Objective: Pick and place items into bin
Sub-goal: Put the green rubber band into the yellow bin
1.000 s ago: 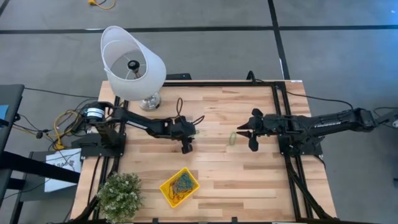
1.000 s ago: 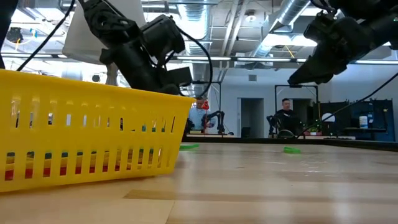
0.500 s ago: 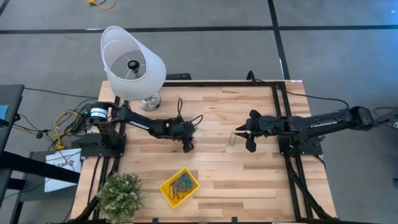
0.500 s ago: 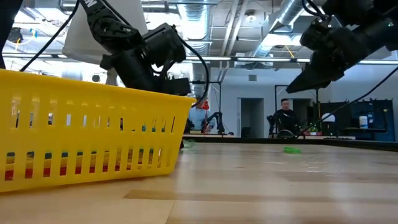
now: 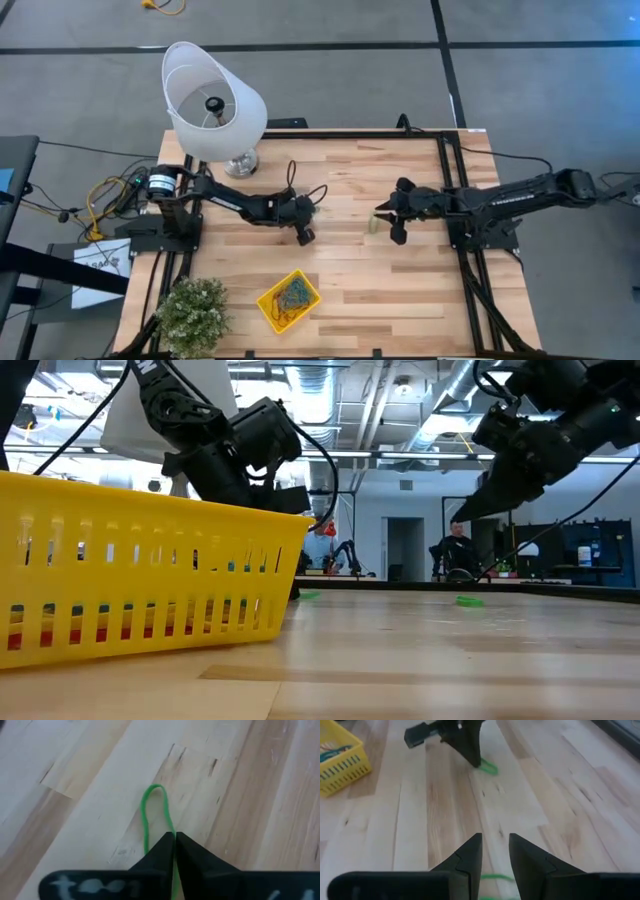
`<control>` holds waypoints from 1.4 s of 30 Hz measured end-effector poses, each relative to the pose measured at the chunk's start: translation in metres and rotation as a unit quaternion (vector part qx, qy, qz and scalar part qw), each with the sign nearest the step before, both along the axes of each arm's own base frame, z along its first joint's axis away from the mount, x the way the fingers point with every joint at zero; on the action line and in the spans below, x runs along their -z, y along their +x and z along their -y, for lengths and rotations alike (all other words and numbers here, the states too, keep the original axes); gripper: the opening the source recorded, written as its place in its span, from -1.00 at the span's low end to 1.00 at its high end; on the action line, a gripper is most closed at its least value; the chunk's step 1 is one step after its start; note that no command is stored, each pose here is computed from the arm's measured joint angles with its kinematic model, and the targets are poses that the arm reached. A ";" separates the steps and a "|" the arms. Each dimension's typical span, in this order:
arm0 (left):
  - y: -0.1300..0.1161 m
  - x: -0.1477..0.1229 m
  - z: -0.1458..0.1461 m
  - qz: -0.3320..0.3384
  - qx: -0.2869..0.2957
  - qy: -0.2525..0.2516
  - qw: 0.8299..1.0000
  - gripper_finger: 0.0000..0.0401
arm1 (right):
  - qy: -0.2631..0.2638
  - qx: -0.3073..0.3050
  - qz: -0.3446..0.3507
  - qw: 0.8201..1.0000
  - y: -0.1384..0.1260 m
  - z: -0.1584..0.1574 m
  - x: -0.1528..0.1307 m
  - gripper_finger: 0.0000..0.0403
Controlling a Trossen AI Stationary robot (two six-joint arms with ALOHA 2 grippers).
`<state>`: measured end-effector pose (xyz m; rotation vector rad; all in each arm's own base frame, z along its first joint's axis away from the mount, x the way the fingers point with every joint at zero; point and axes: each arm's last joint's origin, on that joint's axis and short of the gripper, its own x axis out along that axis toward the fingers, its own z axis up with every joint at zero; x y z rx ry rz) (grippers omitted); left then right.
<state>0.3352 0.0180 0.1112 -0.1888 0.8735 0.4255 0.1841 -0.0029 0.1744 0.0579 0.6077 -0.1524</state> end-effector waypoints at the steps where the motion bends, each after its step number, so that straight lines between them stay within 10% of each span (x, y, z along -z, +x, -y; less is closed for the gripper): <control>1: 0.000 -0.002 0.002 0.003 0.005 0.002 1.000 -0.97 | -0.002 0.000 0.003 1.000 0.001 0.000 0.000 -0.55; 12: 0.001 -0.082 0.060 0.020 0.156 -0.008 0.988 -1.00 | 0.004 0.007 -0.010 1.000 0.004 0.001 0.005 -0.55; 23: -0.040 -0.142 0.150 0.040 0.342 -0.121 0.931 -1.00 | 0.009 0.010 -0.008 1.000 0.004 0.001 0.005 -0.55; 42: -0.049 -0.107 0.183 -0.082 0.269 -0.267 0.922 -1.00 | 0.044 0.034 0.015 0.998 0.005 0.001 0.002 -0.55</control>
